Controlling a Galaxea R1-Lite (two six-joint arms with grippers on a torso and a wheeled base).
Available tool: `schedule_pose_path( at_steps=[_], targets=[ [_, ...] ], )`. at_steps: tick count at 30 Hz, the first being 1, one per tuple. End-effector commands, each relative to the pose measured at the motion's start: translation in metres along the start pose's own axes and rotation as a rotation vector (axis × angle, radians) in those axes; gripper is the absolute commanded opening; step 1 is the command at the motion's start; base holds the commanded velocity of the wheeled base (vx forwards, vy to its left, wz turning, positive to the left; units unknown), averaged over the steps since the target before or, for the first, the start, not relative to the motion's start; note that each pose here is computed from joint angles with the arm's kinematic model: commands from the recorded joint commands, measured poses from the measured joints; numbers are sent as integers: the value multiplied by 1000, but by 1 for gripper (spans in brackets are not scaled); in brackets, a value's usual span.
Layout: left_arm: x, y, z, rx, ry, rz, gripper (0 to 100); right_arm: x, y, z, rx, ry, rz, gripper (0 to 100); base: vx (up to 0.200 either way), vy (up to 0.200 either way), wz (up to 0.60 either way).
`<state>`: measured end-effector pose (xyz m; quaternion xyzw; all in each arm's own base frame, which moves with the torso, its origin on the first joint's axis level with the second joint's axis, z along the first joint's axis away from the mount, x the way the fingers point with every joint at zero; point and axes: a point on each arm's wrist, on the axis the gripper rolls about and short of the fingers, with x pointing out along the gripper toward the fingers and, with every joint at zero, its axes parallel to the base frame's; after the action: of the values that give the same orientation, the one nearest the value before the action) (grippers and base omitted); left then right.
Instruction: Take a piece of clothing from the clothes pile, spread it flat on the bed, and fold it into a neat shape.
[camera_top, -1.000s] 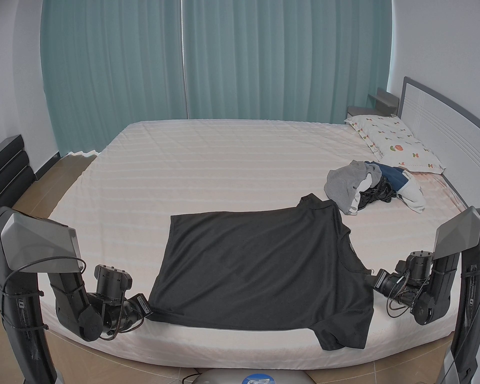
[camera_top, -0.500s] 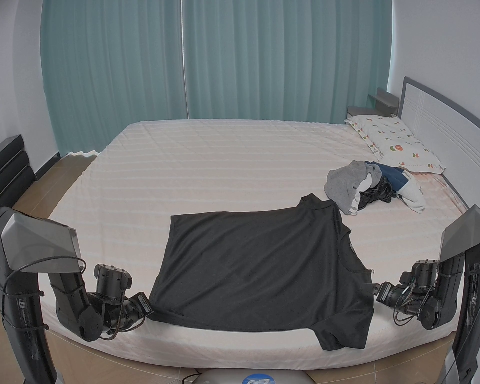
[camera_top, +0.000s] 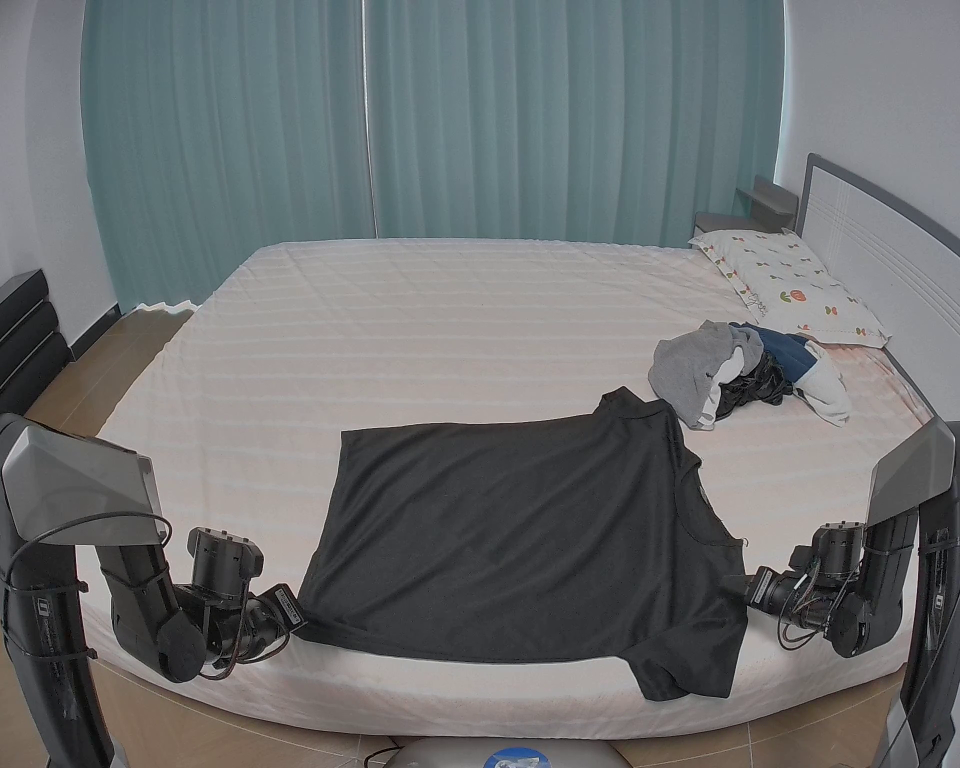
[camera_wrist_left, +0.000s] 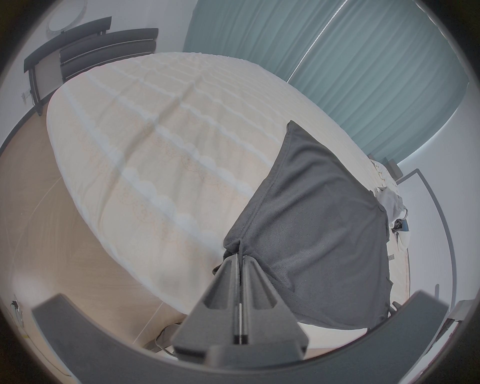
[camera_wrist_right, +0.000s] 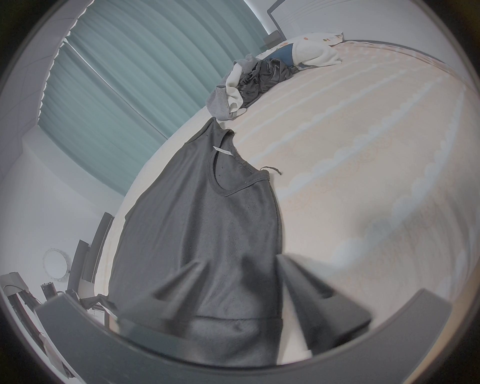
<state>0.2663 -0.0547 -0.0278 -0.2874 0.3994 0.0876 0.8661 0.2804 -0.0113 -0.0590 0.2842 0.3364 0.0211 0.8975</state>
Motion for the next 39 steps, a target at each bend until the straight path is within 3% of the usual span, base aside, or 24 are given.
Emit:
schedule_pose_path(
  at_steps=[1,10,16,22,23,31,35,39],
  targets=[
    [1,-1,1,-14,-4,-6,0,13,-1,10,1,-18,6,0,0,0,0],
    [4,-3,7,-66,-18,-22,0,43,4,49,22,-137,57,0,0,0,0],
    [7,-2,7,-70,-28,-27,0,56,9,66,22,-133,57,0,0,0,0],
    [8,-2,8,-73,-30,-27,0,60,9,63,23,-112,54,0,0,0,0],
    [8,-2,7,-73,-29,-26,0,61,9,63,25,-112,54,100,0,0,0],
    [11,-1,7,-77,-24,-24,0,35,7,70,58,-135,42,100,0,0,0],
    [11,-1,7,-77,-24,-24,0,8,14,61,93,-73,99,100,0,0,0],
    [10,-1,7,-77,-25,-23,0,-22,19,26,69,59,129,100,0,0,0]
  ],
)
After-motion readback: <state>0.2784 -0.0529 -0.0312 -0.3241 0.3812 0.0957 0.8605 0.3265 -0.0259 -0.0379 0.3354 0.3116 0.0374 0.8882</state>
